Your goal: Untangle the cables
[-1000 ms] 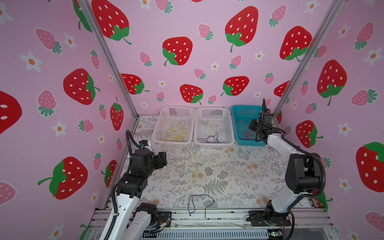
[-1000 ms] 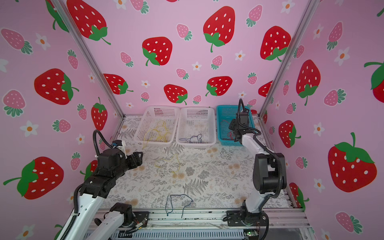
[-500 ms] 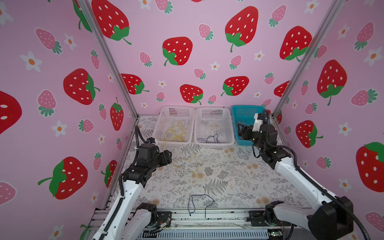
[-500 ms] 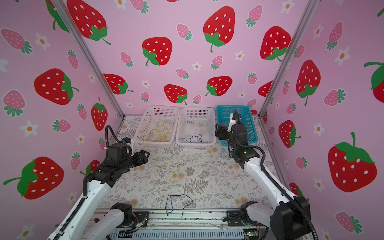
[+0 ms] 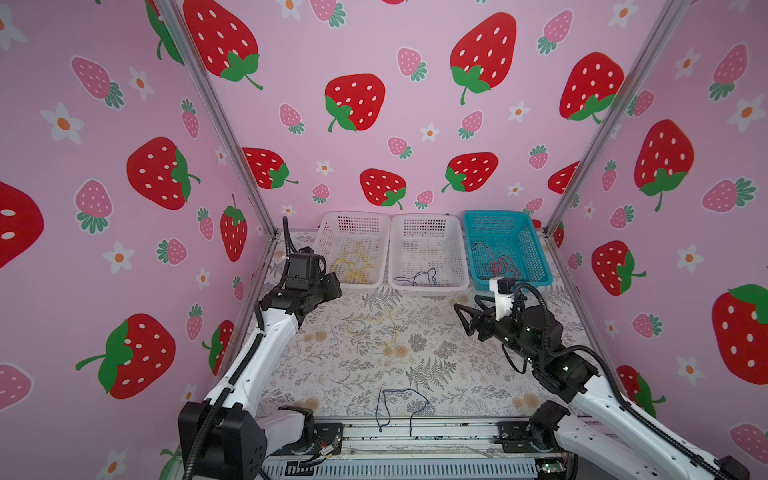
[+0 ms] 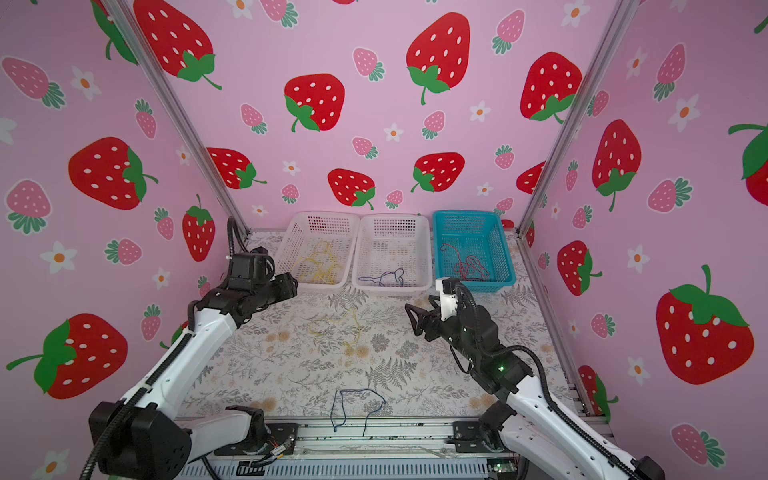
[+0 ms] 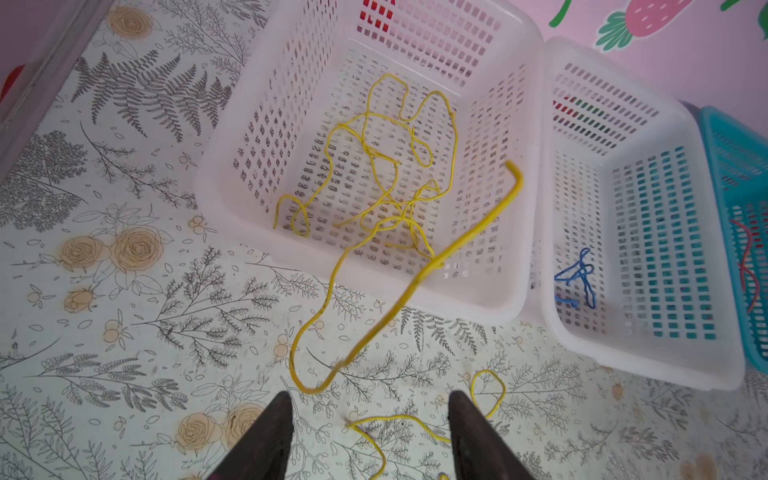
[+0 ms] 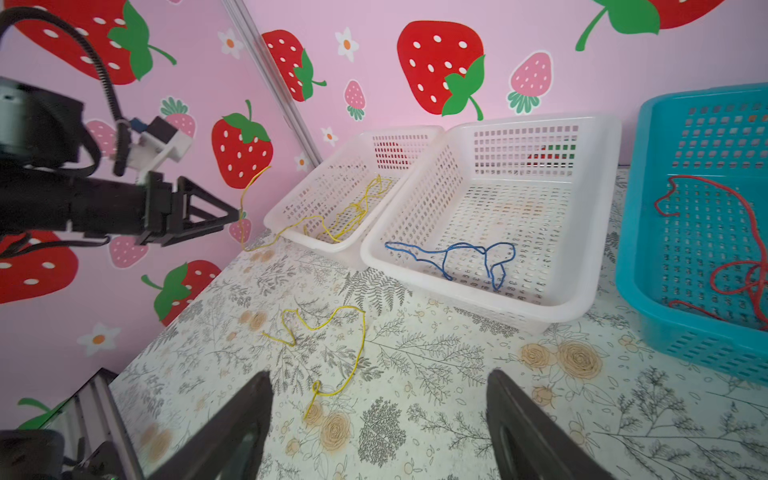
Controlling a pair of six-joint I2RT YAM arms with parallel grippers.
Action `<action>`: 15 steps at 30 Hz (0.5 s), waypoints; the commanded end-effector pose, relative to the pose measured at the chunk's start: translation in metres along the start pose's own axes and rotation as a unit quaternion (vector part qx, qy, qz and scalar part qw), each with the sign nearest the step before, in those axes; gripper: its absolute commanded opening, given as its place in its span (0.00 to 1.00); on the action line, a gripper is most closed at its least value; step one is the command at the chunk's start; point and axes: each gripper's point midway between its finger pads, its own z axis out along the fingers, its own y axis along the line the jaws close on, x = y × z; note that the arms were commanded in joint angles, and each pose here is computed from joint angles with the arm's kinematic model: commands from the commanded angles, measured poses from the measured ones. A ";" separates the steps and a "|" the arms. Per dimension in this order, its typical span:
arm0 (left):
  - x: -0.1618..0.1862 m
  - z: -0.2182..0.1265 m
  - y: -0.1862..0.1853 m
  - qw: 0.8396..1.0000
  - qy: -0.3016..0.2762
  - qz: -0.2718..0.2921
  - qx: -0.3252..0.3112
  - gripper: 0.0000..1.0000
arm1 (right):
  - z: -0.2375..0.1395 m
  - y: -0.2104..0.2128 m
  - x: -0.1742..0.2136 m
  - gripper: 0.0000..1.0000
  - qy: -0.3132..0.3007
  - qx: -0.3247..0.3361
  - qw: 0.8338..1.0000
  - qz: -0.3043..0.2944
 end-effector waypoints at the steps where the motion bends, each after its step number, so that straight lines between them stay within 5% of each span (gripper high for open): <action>1: -0.025 0.001 -0.001 1.000 -0.024 0.009 -0.014 0.59 | -0.006 0.006 0.021 0.82 0.020 -0.020 0.999 0.014; 7: -0.031 0.022 0.005 0.999 -0.003 0.024 -0.046 0.46 | -0.014 0.015 0.035 0.82 0.034 -0.040 0.999 0.012; 15: -0.046 0.029 0.000 0.999 -0.004 0.026 -0.048 0.11 | -0.012 0.040 0.061 0.82 0.071 -0.093 0.993 -0.001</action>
